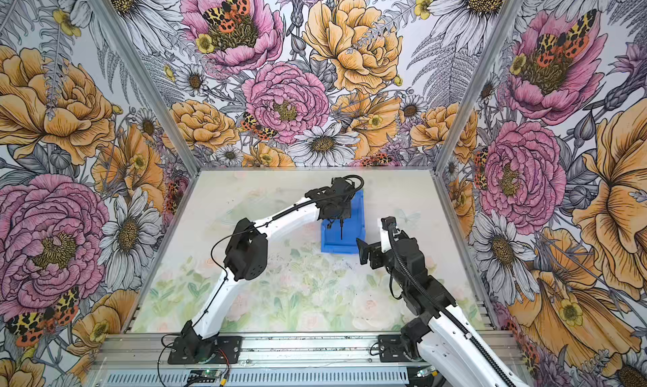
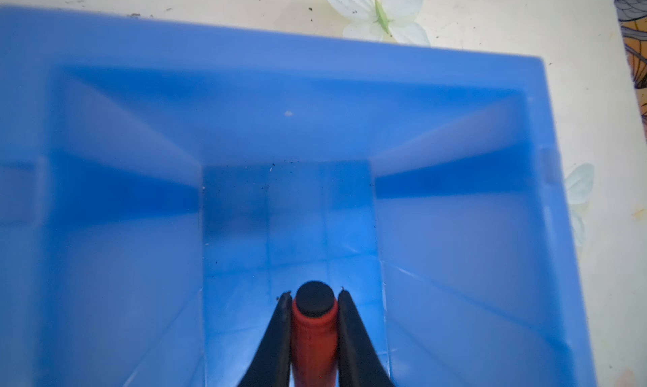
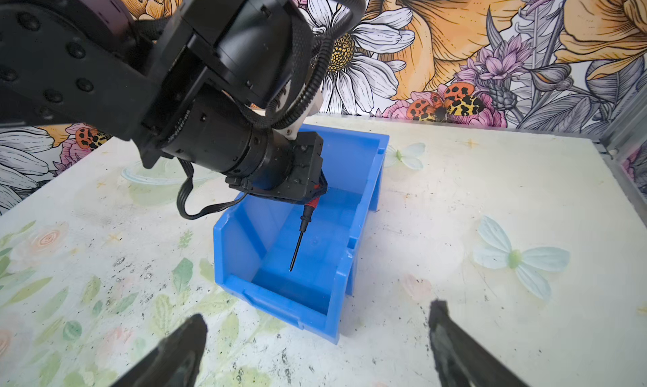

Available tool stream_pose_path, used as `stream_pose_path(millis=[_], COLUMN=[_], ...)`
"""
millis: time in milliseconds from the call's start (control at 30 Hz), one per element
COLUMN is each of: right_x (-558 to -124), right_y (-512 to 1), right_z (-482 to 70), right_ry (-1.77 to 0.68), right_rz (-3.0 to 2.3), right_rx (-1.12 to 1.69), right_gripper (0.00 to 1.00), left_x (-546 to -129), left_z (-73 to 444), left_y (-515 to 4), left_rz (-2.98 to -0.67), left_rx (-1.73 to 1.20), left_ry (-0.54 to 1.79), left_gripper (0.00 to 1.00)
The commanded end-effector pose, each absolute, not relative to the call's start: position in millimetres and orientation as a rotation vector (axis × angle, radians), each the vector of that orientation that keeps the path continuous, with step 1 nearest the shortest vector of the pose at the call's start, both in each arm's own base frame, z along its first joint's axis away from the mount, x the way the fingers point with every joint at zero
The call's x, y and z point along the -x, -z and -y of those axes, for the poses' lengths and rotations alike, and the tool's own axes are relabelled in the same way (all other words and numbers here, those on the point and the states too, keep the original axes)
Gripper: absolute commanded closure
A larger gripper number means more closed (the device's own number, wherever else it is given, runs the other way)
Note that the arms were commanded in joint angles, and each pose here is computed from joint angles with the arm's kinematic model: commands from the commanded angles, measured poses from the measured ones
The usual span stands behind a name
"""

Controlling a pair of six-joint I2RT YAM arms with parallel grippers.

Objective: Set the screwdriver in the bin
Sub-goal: 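Lower the screwdriver into the blue bin and open the left gripper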

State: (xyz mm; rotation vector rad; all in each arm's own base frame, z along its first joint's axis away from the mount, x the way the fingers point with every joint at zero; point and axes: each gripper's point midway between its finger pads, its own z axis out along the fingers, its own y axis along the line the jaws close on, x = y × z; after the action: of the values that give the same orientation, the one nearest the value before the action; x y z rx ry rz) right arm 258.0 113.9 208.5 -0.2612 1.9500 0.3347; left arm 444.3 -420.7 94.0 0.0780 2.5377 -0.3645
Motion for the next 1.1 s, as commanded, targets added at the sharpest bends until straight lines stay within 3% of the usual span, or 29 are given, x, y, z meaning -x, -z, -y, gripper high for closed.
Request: stream_pose_path(millis=[0,600,1067], right_x=[-259,-258,-259], right_y=[-205,-206,-207], right_z=[-109,-106,-105], right_ry=[-0.321,-0.314,-0.307], right_rz=[-1.956,-1.949,-1.944], right_rx=[0.236,0.223,0.223], right_gripper=[0.00,0.01,0.01], left_x=[-445,-447,-454], left_z=[427,433,440], left_y=[-90,-39,-63], left_rz=[-2.537,-2.598,-2.553], left_rx=[-0.066,-0.057,-0.045], left_ry=[0.370,0.334,0.383], left_gripper=[1.00,1.00,0.68])
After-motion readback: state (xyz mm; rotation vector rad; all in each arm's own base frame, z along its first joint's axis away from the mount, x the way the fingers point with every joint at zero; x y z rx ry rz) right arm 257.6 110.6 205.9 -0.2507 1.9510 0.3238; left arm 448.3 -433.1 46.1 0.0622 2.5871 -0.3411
